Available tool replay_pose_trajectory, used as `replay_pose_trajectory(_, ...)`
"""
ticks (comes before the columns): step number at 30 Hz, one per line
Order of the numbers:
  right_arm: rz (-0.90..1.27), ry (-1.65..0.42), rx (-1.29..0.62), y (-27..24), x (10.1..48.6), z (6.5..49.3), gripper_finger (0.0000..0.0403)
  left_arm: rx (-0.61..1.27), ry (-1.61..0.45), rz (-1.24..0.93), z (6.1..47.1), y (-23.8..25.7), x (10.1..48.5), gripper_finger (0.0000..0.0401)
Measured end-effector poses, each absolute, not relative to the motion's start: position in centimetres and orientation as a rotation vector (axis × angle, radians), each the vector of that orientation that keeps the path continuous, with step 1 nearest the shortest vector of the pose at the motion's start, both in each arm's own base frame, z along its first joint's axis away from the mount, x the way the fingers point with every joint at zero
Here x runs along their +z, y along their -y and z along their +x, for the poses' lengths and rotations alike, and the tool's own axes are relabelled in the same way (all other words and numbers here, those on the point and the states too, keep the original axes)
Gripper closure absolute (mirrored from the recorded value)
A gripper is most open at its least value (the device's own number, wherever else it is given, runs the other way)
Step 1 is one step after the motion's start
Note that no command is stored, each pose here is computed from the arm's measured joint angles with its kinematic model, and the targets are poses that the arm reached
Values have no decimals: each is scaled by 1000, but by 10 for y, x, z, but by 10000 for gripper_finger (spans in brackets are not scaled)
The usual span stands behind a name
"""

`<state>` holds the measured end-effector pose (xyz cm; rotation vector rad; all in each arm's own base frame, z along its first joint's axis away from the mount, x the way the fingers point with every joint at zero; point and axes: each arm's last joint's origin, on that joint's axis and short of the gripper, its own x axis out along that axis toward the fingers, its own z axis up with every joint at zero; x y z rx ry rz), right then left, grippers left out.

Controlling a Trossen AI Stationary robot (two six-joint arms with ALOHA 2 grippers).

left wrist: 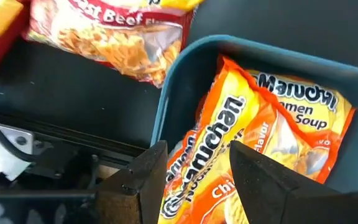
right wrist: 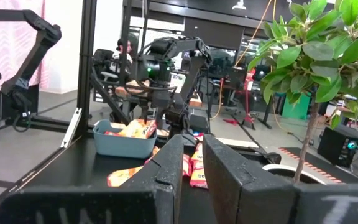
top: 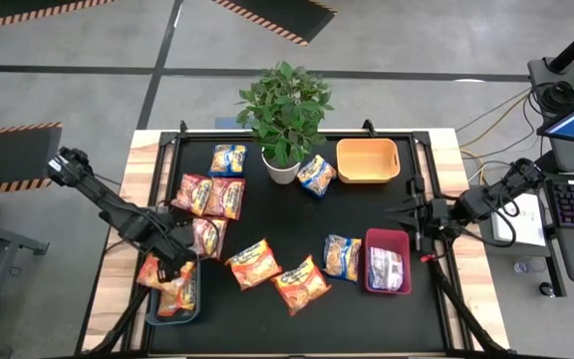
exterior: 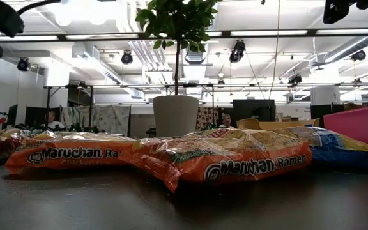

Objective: Sort Maruchan noodles
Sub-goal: Put the orange noodle pack into the blue bin

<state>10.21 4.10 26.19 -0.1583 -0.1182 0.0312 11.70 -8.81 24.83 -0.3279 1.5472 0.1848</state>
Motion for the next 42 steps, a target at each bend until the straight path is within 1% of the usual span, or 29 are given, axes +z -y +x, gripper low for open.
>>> replay_pose_trajectory(4,-165,108,32,-42,261,104,351,168,-1594,-365,114,88,243,244)
replay_pose_trajectory(12,-168,102,33,-42,260,105,351,129,-1607,-433,116,92,227,244)
replay_pose_trajectory(17,-168,102,33,-42,260,105,351,126,-1612,-462,117,93,225,255)
replay_pose_trajectory(20,-168,102,33,-42,260,105,351,113,-1614,-461,117,93,225,272)
replay_pose_trajectory(23,-168,103,33,-42,260,105,351,106,-1615,-457,117,93,225,298)
replay_pose_trajectory(26,-168,103,32,-42,260,105,351,105,-1615,-456,117,93,225,332)
replay_pose_trajectory(29,-168,103,33,-42,260,105,351,87,-1620,-447,117,94,225,377)
replay_pose_trajectory(31,-168,103,32,-42,260,105,351,76,-1613,-452,118,95,230,394)
replay_pose_trajectory(36,-168,103,33,-42,260,105,351,131,-1475,-416,123,95,257,400)
replay_pose_trajectory(40,-169,103,33,-42,260,105,351,259,-1376,-349,121,91,285,400)
replay_pose_trajectory(42,-169,103,32,-42,260,105,351,285,-1348,-335,121,89,298,401)
